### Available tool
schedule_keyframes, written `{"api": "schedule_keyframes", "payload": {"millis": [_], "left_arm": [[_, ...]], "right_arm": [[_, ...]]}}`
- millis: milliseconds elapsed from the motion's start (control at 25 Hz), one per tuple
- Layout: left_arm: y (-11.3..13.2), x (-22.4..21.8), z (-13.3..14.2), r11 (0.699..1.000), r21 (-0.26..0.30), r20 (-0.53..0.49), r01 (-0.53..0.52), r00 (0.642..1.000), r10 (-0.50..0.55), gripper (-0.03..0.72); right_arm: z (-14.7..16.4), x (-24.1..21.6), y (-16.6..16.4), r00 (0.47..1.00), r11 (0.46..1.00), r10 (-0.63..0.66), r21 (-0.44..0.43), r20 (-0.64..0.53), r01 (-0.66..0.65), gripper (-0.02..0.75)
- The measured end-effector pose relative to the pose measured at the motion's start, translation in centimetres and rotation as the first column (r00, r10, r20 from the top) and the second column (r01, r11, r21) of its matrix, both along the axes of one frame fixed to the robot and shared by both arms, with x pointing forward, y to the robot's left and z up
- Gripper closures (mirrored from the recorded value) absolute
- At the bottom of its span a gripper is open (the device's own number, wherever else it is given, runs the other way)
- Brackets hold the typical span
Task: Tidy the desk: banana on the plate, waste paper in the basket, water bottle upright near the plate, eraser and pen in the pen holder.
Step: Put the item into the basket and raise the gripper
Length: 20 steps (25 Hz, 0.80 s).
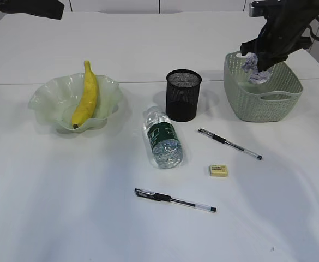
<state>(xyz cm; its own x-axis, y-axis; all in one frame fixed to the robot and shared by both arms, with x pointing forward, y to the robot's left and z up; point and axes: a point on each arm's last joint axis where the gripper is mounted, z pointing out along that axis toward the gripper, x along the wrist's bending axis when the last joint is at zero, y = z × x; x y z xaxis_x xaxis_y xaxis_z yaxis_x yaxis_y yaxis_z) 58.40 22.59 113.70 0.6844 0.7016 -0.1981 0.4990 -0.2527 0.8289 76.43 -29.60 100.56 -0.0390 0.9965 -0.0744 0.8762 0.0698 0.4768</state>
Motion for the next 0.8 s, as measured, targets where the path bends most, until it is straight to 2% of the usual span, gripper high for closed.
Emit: {"api": "schedule_keyframes", "payload": {"millis": [400,800], "left_arm": [[0.0,-0.1,0.0,1.0,-0.003,-0.01,0.007,1.0,-0.007,0.371],[-0.1,-0.1,-0.1,1.0,-0.005,-0.017,0.011,1.0,-0.011,0.371]], "right_arm": [[0.0,0.1,-0.9,0.999,0.999,-0.042,0.014,0.008,0.042,0.72],[0.0,0.0,-1.2,0.998,0.998,-0.058,0.023,0.008,0.058,0.643]]}}
